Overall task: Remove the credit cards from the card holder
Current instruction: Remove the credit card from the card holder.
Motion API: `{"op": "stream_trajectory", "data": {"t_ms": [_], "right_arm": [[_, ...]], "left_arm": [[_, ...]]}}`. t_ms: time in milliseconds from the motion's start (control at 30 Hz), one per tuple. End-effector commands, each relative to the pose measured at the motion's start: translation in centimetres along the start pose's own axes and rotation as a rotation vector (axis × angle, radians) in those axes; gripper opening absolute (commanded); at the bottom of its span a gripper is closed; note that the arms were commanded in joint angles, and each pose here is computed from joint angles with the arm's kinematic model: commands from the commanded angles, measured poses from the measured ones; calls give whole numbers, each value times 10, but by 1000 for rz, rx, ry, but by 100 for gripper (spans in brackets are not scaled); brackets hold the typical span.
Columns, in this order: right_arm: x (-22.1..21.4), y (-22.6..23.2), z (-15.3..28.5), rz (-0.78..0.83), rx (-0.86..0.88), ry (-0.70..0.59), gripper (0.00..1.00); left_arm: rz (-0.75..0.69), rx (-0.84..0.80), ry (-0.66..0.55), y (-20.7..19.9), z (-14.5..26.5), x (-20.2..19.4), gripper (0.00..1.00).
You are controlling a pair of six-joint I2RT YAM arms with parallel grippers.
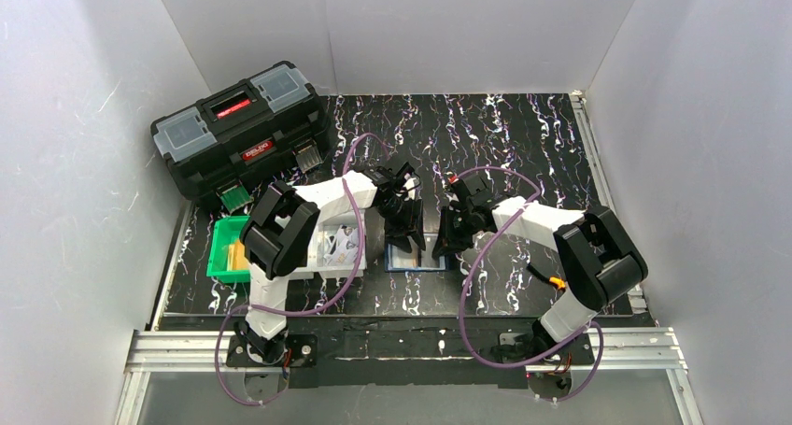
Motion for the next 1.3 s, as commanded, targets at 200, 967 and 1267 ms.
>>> {"op": "stream_trajectory", "data": {"t_ms": [200,967,1267], "right_arm": [[2,6,24,12,-71,-71,32],[4,3,-2,-19,-59,13,15],[1,-8,-10,-45,-121,23,12]], "left_arm": [[18,1,41,7,-12,-5,40],[35,-31,55,13,-23,-11,29],[27,-49,25,9,-14,-10,11]]}}
Point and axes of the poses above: each gripper's point midway between its finger pads, its own z axis back along the fingers, its own y axis along the line the jaws close on, x = y × z, the point moved 10 cm from there along z, back along the fingers, and after that the axes turned 14 degrees about -z, right-handed, at the moved point
